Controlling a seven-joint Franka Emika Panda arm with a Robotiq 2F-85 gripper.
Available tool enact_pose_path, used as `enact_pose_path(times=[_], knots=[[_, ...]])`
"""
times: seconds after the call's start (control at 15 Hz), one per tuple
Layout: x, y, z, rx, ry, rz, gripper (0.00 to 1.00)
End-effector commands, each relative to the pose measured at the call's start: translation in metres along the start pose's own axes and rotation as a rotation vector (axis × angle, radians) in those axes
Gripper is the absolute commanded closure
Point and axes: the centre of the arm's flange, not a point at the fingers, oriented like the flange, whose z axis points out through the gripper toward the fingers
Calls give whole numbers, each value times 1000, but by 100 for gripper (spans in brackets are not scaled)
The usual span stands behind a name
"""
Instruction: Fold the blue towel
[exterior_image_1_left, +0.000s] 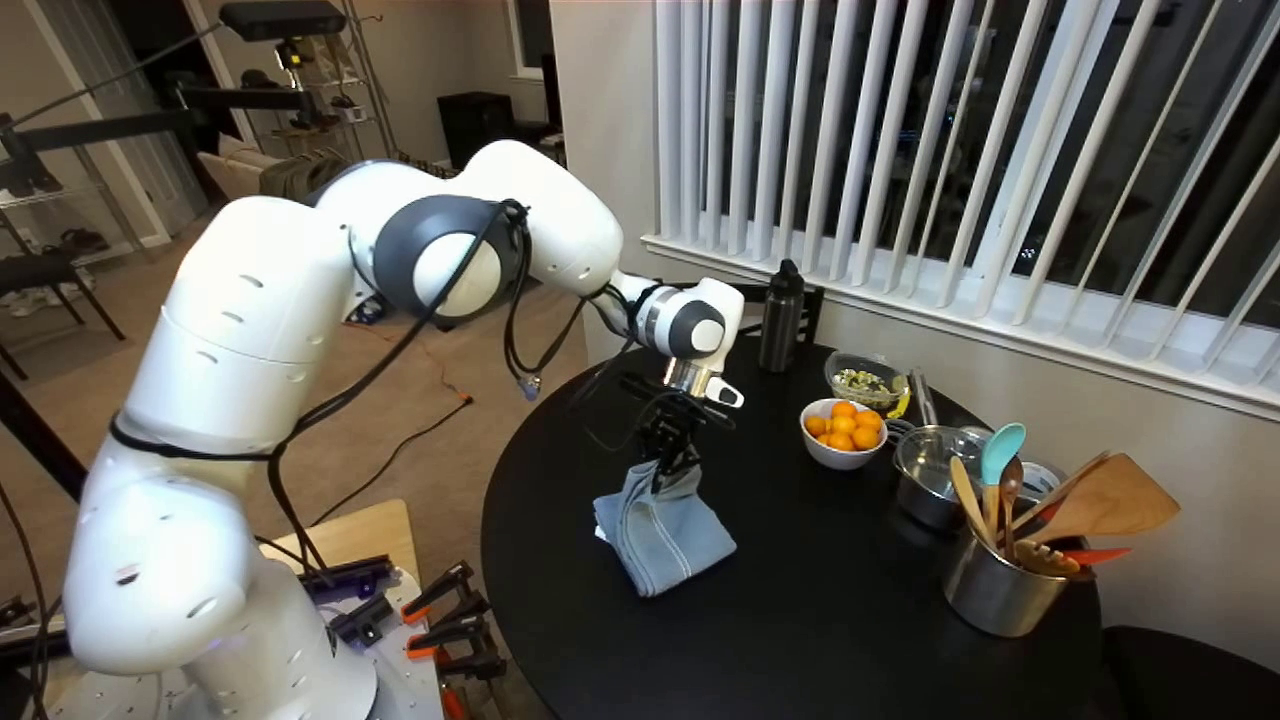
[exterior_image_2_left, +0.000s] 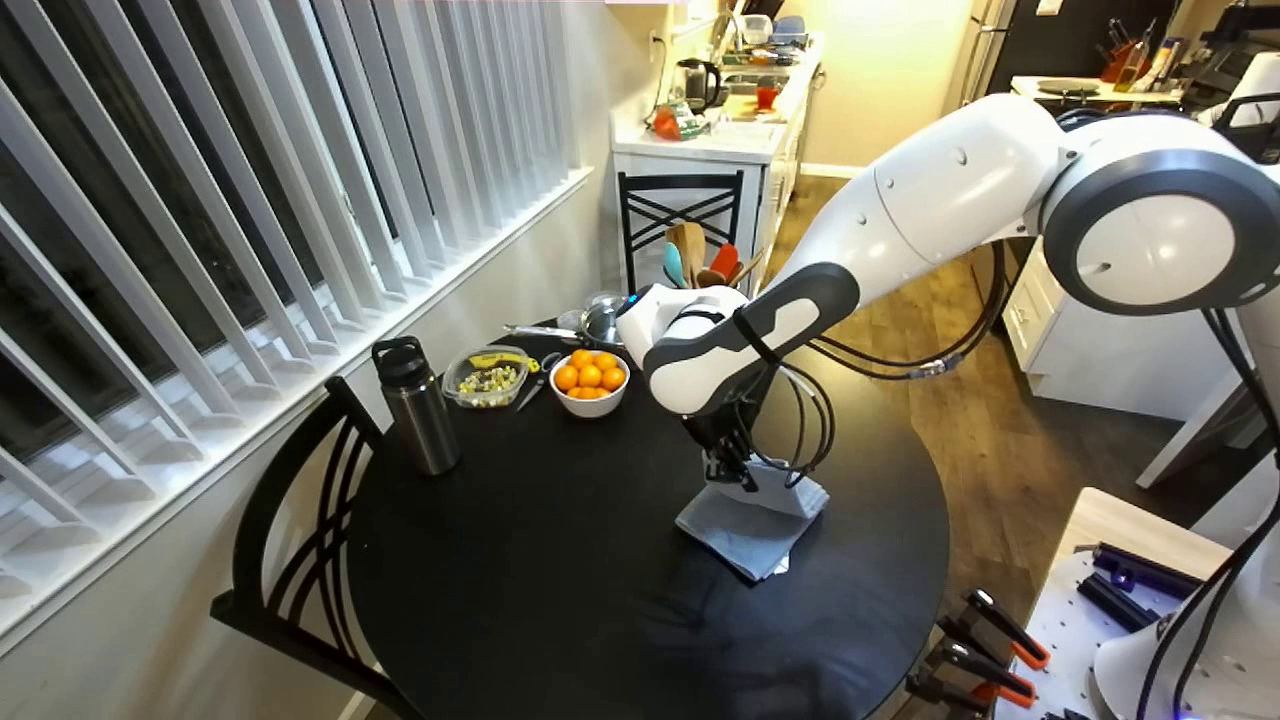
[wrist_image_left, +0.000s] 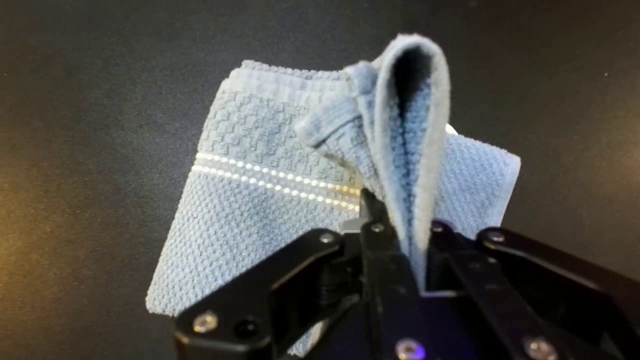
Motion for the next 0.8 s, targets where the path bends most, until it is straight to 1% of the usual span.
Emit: enact_pose_path(times=[0.0,0.2,0.33,0.47,0.6,0.73], knots=[[-25,7,-8,-2,59,73,98],[-44,2,-15,-12,95,104,98],[-49,-1,-19,-22,105,117,98],[-43,-8,-22,-28,105,109,98],[-28,-18,-25,-37,104,108,98],[-17,-27,-26,-50,104,133,98]])
